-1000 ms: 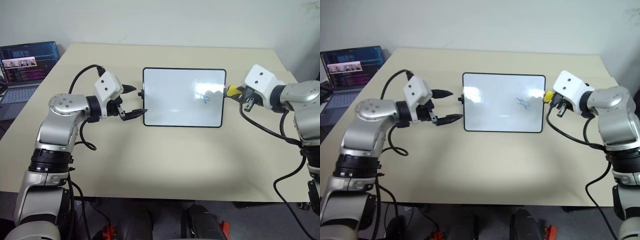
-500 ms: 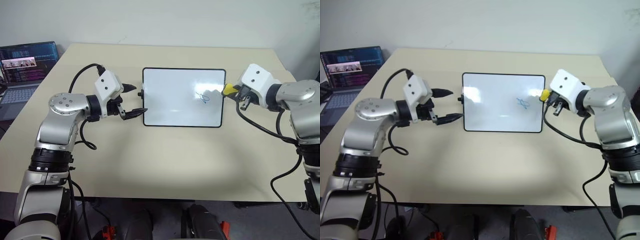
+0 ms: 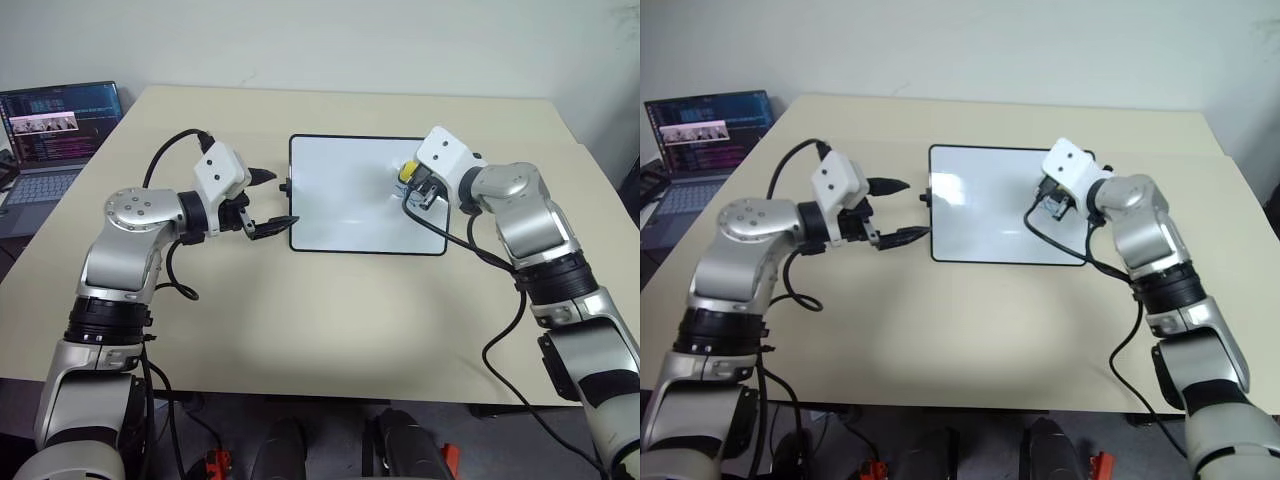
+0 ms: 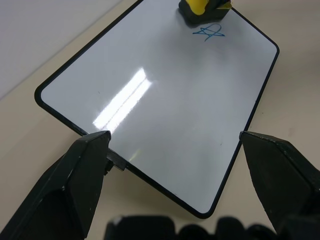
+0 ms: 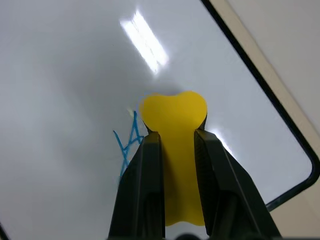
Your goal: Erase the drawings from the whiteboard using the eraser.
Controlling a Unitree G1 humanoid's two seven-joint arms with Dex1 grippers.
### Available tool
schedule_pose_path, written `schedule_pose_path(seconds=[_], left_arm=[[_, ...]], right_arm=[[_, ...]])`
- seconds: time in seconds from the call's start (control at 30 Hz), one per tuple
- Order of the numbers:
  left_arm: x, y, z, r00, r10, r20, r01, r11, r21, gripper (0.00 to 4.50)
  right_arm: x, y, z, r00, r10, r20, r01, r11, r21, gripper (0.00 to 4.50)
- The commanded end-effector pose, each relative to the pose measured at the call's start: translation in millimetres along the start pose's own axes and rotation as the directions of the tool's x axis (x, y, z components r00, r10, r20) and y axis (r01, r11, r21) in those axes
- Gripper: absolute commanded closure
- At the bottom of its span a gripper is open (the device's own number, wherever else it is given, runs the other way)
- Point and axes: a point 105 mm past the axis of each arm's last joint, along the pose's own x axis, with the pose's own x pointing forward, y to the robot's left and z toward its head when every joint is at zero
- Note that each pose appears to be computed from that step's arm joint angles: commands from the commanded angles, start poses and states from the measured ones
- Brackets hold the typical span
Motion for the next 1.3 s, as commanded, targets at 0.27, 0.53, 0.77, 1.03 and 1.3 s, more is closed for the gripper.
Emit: schedule_pose_path(seconds=[0.27,0.53,0.77,1.03,1.3], left_arm=[[-7.6,2.2,12.8,0.999,0.023,0.034,-0.024,0.999,0.038,0.0],[-6.3,2.0,12.8,0.999,0.024,0.035,-0.026,0.999,0.036,0.0],[-6.4,2.7,13.5,0.999,0.027,0.037,-0.029,0.999,0.039,0.0],[-5.5,2.8,13.6,0.999,0.026,0.037,-0.027,0.999,0.042,0.0],[-4.7,2.2,13.0,0.999,0.026,0.038,-0.027,0.999,0.042,0.0]], right_arm=[[10.3,-2.5,-4.8,0.997,-0.03,-0.067,0.023,0.994,-0.104,3.98],[13.7,56.1,-25.2,0.972,0.171,-0.161,-0.199,0.964,-0.176,3.99],[12.8,78.8,-27.6,0.955,0.225,-0.192,-0.261,0.947,-0.19,4.0],[11.1,25.8,-23.3,0.978,0.06,-0.198,-0.098,0.976,-0.192,4.01],[4.2,-20.7,-46.6,0.957,-0.076,-0.28,0.009,0.972,-0.234,4.03]])
